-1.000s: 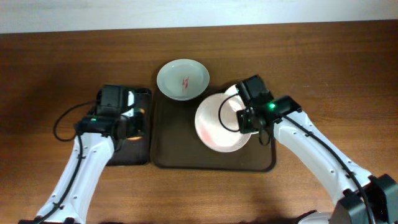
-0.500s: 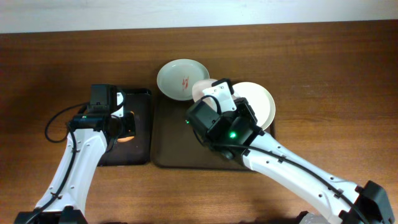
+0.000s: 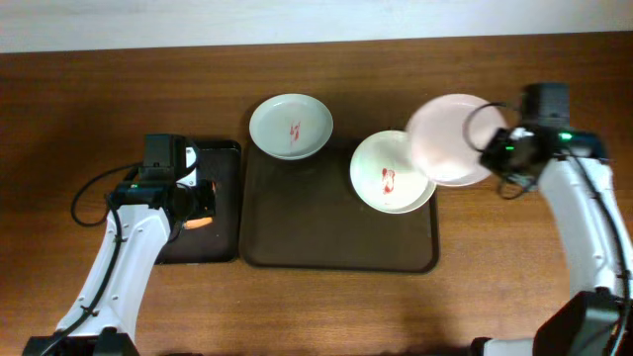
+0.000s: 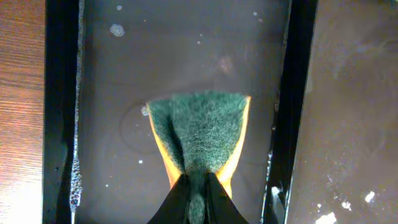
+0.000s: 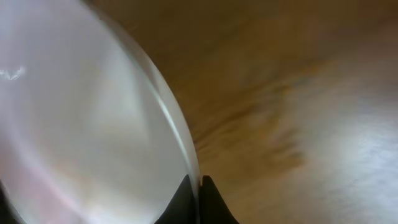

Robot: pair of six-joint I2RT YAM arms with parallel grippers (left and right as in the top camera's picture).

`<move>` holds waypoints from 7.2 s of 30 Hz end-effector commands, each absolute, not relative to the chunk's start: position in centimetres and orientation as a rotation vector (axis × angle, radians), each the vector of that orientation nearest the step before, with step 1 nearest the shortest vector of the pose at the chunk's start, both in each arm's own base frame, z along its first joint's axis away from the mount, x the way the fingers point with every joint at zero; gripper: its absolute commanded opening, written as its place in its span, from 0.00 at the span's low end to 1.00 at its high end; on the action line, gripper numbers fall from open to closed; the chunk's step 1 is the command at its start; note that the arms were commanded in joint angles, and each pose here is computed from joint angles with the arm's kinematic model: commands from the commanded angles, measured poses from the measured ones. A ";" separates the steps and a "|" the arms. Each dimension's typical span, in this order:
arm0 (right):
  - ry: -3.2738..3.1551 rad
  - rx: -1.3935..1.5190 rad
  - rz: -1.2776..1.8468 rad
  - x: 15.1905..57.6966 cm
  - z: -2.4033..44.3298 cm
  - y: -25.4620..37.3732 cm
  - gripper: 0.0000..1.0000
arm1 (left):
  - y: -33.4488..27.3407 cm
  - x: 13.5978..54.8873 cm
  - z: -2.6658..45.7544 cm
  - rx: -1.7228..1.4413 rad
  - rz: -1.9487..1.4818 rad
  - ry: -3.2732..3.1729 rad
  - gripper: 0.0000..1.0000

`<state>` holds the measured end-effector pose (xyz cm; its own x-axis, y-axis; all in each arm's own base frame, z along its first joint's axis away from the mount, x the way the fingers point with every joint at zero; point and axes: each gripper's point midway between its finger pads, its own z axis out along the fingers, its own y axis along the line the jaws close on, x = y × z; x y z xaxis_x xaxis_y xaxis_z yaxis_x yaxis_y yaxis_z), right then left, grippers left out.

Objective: Clean dirty plates on tray and stack at the side
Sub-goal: 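Lift the cleaned plate with the right gripper and place it at the right side, then grasp the left plate rim with the right gripper and pull it to tray center, then scrub the held plate with the sponge in the left gripper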

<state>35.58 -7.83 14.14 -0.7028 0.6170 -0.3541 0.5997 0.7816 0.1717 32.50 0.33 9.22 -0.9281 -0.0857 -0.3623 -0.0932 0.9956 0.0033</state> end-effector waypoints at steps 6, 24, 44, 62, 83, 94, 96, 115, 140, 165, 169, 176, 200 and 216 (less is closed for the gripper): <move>2.633 1.198 0.073 33.3 8.5 -14.7 0.04 | 0.6 32.5 9.1 -0.120 0.043 2.772 0.04; 2.612 -0.248 0.566 41.0 16.5 14.6 0.63 | -0.5 28.7 3.3 -0.160 -0.037 3.006 0.29; 2.724 -0.254 0.687 44.0 17.0 22.6 0.69 | -0.6 31.0 2.5 -0.164 -0.045 2.981 0.00; 2.894 0.255 0.582 46.1 5.3 26.6 0.57 | -0.6 31.2 2.6 -0.163 -0.051 2.971 0.00; 3.088 0.353 0.299 41.8 3.2 22.8 0.04 | -0.6 31.1 2.6 -0.163 -0.051 2.978 0.00; 3.406 -0.058 0.079 34.1 3.9 19.4 0.04 | -2.0 32.4 5.7 -0.138 -0.174 2.867 0.00; 3.411 -0.106 0.078 33.8 3.9 19.5 0.04 | -2.5 32.8 7.3 -0.123 -0.215 2.809 0.00; 3.395 -0.174 0.079 33.9 3.8 19.8 0.04 | -2.6 35.2 19.7 -0.124 -0.246 2.342 0.00; 3.369 -0.379 0.137 32.8 3.8 22.7 0.04 | -5.2 33.4 10.5 -0.333 -0.441 2.648 0.00; 2.956 -0.806 0.379 42.7 4.5 22.7 0.36 | -17.1 35.7 8.5 -0.313 -0.792 2.620 0.00; 2.984 -0.808 0.373 42.5 3.1 22.6 0.36 | -17.1 35.6 7.7 -0.356 -0.792 2.643 0.00; 3.055 -0.744 0.412 41.6 1.8 22.8 0.33 | -17.0 35.4 7.6 -0.359 -0.790 2.651 0.00; 3.247 -0.502 0.541 37.9 1.9 24.9 0.15 | -19.6 33.1 2.9 -0.826 -0.745 2.761 0.00; 3.101 -0.733 0.524 39.9 2.3 24.6 0.29 | -16.8 33.3 0.8 -0.881 -0.498 2.742 0.02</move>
